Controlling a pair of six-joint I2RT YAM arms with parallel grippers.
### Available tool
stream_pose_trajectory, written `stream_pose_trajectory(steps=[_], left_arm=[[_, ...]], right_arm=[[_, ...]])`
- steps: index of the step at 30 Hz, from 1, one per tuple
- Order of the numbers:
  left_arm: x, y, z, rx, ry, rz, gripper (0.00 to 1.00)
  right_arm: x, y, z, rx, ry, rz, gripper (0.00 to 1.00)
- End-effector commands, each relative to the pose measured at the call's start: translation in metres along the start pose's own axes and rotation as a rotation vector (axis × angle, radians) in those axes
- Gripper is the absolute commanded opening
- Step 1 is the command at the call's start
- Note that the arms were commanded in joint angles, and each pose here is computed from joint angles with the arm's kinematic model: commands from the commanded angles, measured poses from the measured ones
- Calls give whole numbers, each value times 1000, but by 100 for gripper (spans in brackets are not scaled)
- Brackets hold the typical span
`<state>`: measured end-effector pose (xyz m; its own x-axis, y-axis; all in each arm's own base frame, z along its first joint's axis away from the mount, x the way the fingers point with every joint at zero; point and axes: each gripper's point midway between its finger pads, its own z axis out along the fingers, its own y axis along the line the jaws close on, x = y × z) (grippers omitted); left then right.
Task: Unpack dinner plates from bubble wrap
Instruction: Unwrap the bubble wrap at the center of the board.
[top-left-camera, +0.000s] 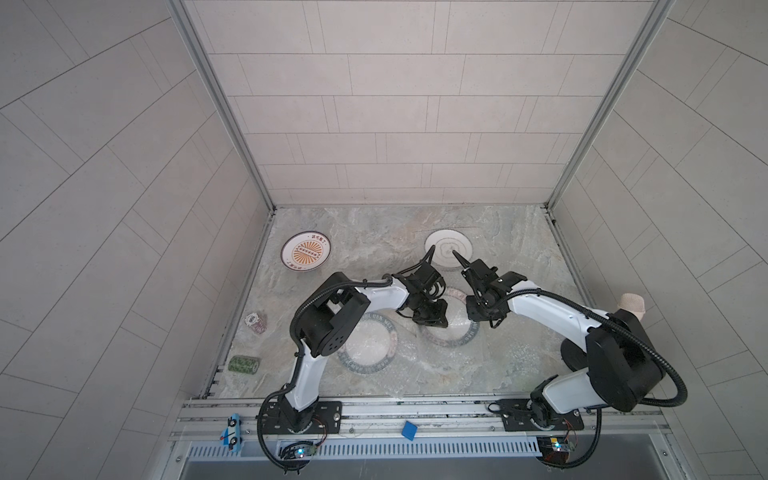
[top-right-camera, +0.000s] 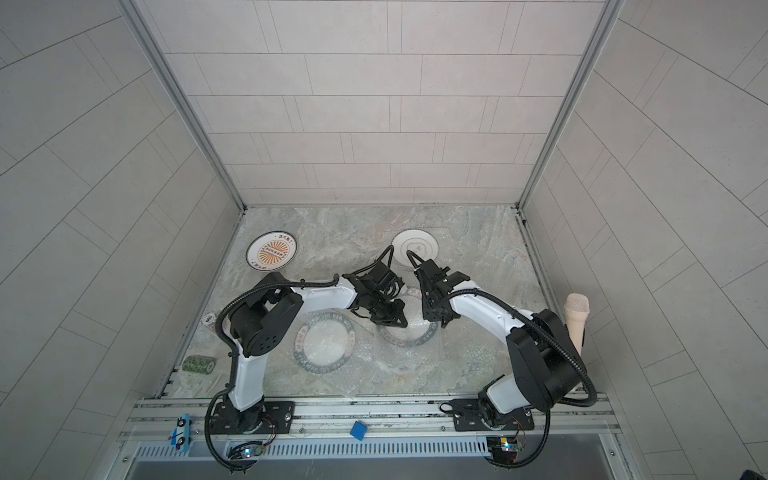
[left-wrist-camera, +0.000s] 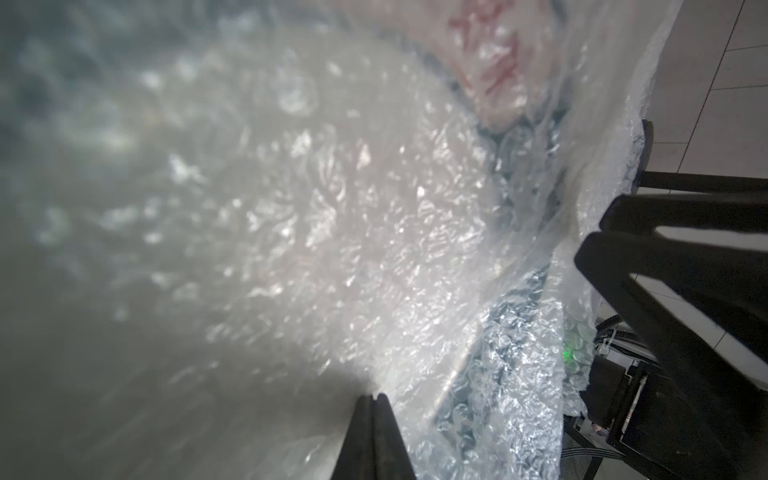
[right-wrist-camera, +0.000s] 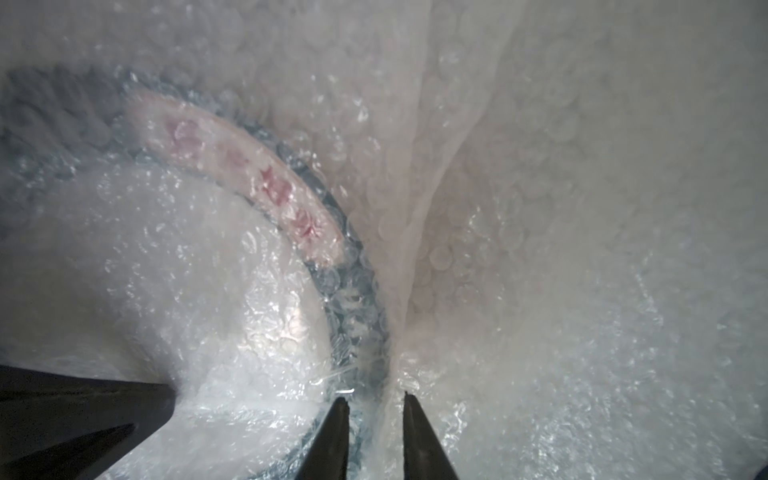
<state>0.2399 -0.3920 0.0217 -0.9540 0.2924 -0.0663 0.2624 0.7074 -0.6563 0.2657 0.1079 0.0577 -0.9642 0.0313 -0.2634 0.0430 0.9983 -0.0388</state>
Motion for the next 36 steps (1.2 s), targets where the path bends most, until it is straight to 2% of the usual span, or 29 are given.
stream_pose_trajectory(steps=[1,7,11,17,25,30,36], left_arm=[[26,40,14,-117,83,-84,6],[26,40,16,-107,81,-91,6],[26,38,17,-98,79,-95,6],[26,36,16,-93,77,-94,6],[26,37,16,-91,74,-97,6],[26,37,16,-90,75,-97,6],[26,36,16,-84,76,-98,6]], right_arm=[[-1,-8,1,79,-3,-28,30],[2,16,-2,33,-17,-81,40],[7,5,8,117,6,-99,40],[2,-8,7,194,-24,-108,36],[2,-1,7,212,-29,-150,31],[11,9,4,183,-25,-175,37],[14,-4,13,269,-13,-186,38]])
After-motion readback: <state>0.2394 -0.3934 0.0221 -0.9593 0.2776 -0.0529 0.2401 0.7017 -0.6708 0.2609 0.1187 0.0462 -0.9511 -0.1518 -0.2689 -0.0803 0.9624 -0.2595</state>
